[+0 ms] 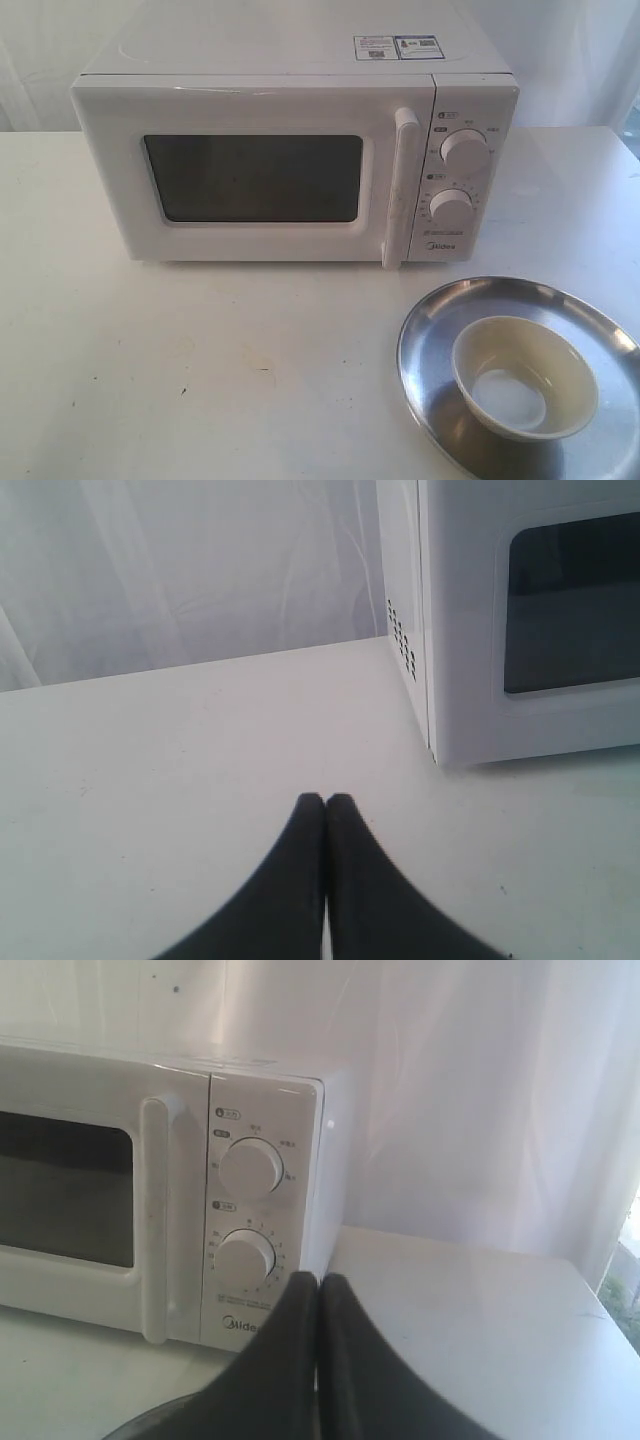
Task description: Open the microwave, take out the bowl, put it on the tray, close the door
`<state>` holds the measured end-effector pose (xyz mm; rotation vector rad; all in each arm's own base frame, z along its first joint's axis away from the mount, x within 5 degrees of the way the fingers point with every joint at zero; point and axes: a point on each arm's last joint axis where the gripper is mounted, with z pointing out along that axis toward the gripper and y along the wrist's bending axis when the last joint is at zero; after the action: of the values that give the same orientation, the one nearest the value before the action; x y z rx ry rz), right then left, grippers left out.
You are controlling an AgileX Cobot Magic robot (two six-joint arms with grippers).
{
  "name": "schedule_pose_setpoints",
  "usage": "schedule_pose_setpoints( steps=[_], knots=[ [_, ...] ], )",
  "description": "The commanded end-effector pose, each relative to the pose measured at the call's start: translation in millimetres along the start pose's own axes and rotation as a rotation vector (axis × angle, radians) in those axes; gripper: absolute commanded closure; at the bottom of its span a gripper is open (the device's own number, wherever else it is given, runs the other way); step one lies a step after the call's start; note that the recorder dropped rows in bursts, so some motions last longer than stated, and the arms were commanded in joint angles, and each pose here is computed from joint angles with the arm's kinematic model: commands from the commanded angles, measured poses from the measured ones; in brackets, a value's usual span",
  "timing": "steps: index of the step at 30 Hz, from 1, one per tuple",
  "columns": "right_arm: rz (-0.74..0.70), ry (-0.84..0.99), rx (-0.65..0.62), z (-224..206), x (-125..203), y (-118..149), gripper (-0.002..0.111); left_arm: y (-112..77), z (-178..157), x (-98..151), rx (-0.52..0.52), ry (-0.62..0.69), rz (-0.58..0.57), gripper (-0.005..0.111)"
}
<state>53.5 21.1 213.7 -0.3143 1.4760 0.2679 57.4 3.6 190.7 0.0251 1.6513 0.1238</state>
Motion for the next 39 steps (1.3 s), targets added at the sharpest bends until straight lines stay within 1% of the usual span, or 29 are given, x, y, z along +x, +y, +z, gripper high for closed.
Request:
schedule_pose_setpoints(
  steps=[1,7,39],
  knots=[
    [0.014,0.045,0.009,-0.4,5.9,-0.4,0.108,-0.2,-0.3,-1.4,0.004,-0.009,-0.007,0.107],
    [0.012,0.091,0.009,-0.7,10.1,-0.4,0.108,-0.2,-0.3,-1.4,0.004,-0.009,-0.007,0.107],
    [0.012,0.091,0.009,-0.7,10.1,-0.4,0.108,-0.2,-0.3,-1.4,0.004,-0.009,-0.007,0.107]
  ],
)
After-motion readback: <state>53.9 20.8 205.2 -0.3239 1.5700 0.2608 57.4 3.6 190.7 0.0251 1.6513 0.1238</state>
